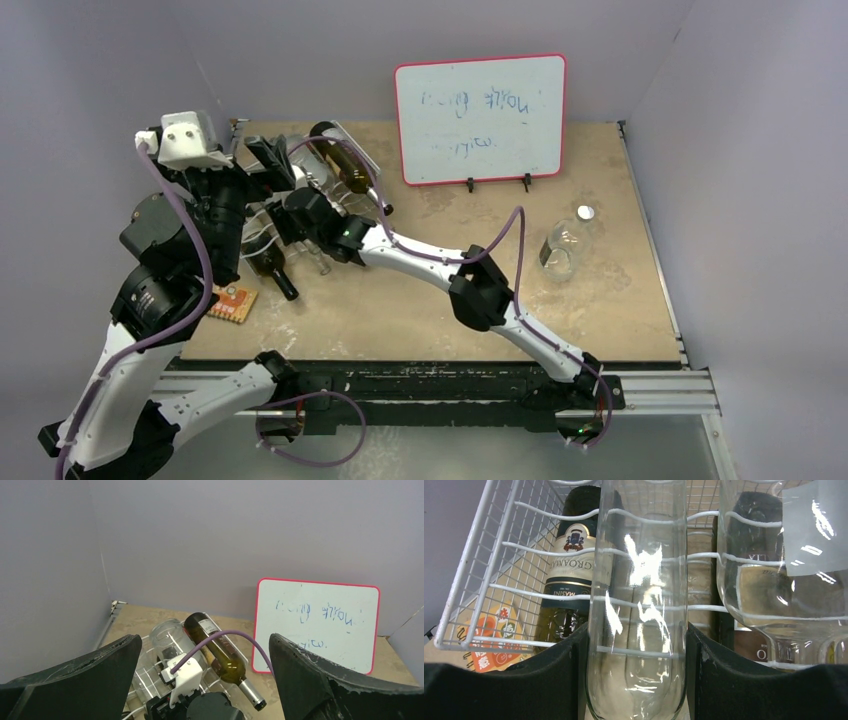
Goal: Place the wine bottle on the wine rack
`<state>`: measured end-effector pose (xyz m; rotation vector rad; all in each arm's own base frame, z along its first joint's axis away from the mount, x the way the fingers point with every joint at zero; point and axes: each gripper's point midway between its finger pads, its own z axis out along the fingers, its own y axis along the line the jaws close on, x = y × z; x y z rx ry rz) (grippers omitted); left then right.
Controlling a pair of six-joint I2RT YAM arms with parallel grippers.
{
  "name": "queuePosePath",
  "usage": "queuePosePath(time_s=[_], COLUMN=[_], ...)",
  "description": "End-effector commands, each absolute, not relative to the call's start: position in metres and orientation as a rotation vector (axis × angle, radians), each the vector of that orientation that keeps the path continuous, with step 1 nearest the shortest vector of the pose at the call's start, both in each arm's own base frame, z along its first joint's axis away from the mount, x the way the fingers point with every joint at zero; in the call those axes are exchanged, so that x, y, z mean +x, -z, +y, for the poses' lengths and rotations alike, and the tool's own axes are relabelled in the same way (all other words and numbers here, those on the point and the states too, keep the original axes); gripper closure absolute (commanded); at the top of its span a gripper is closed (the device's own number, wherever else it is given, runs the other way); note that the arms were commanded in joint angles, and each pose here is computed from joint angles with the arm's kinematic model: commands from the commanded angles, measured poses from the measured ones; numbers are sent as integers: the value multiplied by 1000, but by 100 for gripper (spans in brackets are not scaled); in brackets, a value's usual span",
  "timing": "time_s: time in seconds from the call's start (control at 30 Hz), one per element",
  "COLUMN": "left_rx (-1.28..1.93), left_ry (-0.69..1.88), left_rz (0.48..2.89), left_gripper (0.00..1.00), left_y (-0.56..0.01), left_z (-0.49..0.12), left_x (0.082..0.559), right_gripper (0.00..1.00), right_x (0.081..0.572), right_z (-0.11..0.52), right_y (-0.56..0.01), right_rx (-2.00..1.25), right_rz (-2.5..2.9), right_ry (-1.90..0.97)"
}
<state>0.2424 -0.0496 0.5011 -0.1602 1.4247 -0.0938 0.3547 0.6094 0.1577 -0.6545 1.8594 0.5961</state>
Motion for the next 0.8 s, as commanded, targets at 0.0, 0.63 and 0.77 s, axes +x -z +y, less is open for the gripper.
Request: queuePosePath(time_s=[0.0,0.63,0.77], left_rx=[-182,-177,-172], left_ry=[92,95,100], left_rz=[1422,1427,1428], left_gripper=[0,0,0], left_y=[-504,-511,-511], left_z=[-50,-51,-51], left_x=[246,246,245], right_gripper=[41,15,16], right_x=[369,343,328], right_z=[616,587,559], right_y=[-243,-346,-377], right_rx=[-538,-514,-481], right_rz=[1680,1542,1510], right_ry=[-712,-873,-901])
